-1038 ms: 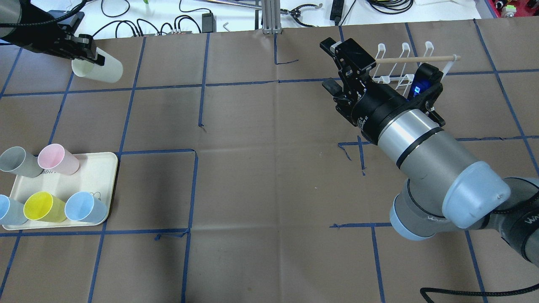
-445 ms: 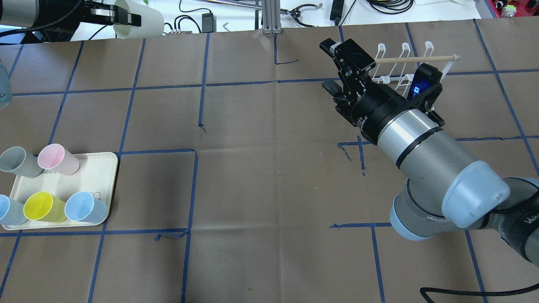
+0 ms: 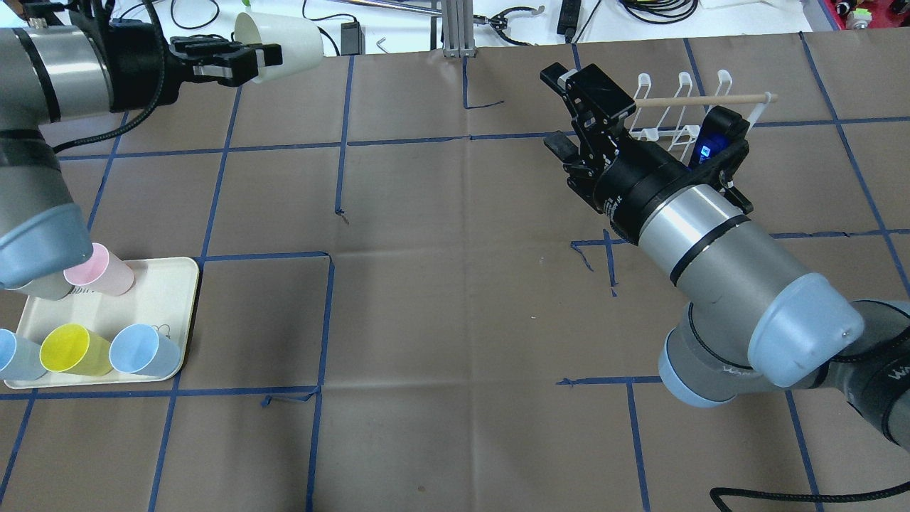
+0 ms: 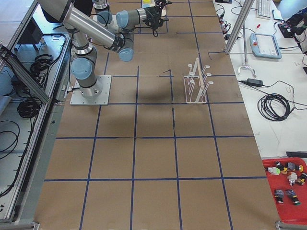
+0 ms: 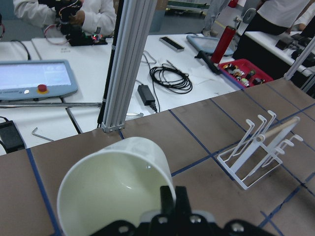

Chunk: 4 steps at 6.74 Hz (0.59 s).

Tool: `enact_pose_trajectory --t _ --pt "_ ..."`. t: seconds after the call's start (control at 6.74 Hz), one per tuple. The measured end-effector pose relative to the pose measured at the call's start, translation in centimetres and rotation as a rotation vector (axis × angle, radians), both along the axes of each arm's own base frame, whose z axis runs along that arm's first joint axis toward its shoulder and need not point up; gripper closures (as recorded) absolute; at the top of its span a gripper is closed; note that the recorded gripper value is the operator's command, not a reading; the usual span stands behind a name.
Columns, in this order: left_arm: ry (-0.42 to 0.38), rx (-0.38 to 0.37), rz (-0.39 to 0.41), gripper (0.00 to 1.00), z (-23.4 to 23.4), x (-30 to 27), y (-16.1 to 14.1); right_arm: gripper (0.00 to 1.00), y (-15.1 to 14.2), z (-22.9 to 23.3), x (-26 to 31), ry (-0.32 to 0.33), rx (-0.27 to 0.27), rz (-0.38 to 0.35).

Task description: Transfer IKEA cup to right arm and place on rack

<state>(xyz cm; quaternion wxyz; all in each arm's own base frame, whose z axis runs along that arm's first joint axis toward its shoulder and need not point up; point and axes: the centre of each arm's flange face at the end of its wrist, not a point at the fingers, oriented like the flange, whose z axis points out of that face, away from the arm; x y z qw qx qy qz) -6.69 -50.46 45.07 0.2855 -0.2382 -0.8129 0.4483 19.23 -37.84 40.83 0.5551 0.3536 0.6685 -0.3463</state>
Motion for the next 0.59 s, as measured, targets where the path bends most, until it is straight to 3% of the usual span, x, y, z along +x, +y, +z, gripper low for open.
enact_pose_trajectory --t 0.3,0.59 --pt "0.024 -0.128 -0.083 1.00 -2.6 -2.9 2.6 0.00 -0.1 -0.2 0.0 0.000 0.006 0.000" --pt "0.021 -0.206 -0.150 1.00 -4.5 -6.1 4.4 0.00 -0.2 -0.3 0.0 0.000 0.009 0.000"
